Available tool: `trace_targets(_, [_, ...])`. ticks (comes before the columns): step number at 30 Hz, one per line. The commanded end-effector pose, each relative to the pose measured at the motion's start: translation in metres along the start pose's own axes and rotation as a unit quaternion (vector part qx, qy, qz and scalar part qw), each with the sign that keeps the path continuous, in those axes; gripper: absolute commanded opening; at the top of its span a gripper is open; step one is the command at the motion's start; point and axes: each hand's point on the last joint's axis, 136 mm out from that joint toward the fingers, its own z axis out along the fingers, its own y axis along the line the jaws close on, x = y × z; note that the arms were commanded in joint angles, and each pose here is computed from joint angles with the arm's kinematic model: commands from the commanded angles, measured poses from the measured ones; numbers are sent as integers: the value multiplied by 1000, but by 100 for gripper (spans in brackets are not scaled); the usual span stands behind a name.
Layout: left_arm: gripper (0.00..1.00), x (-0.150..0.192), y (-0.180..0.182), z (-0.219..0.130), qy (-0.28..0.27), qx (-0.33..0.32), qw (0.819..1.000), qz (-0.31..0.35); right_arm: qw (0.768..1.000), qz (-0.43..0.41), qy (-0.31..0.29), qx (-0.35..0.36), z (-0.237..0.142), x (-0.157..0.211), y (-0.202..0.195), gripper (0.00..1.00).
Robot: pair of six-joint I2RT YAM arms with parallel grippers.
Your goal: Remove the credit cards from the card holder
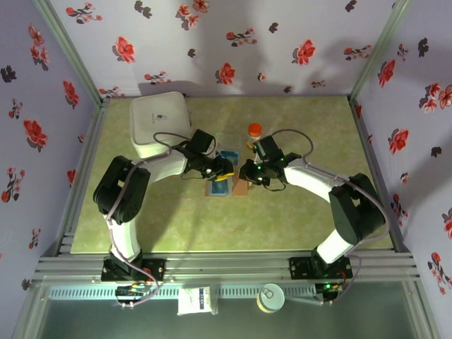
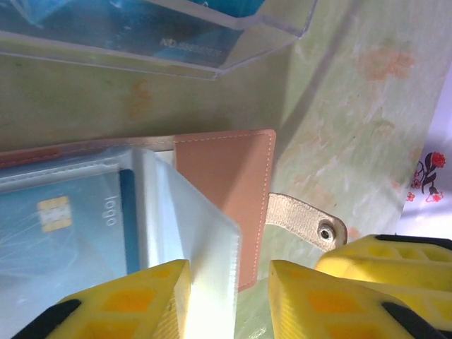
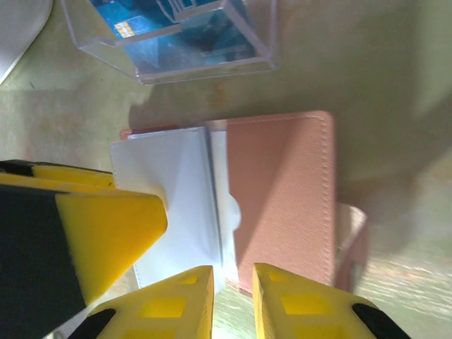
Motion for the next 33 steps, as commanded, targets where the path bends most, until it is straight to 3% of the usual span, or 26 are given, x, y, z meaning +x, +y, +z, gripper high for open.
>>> trace_targets(1, [36, 2, -6, 9, 11, -5, 1000, -6, 1000, -1, -6, 25, -12, 3, -18, 23])
trace_targets(33, [41, -1, -13, 25, 32, -20, 999, 14, 1000, 18, -21, 6, -19, 1, -15, 26])
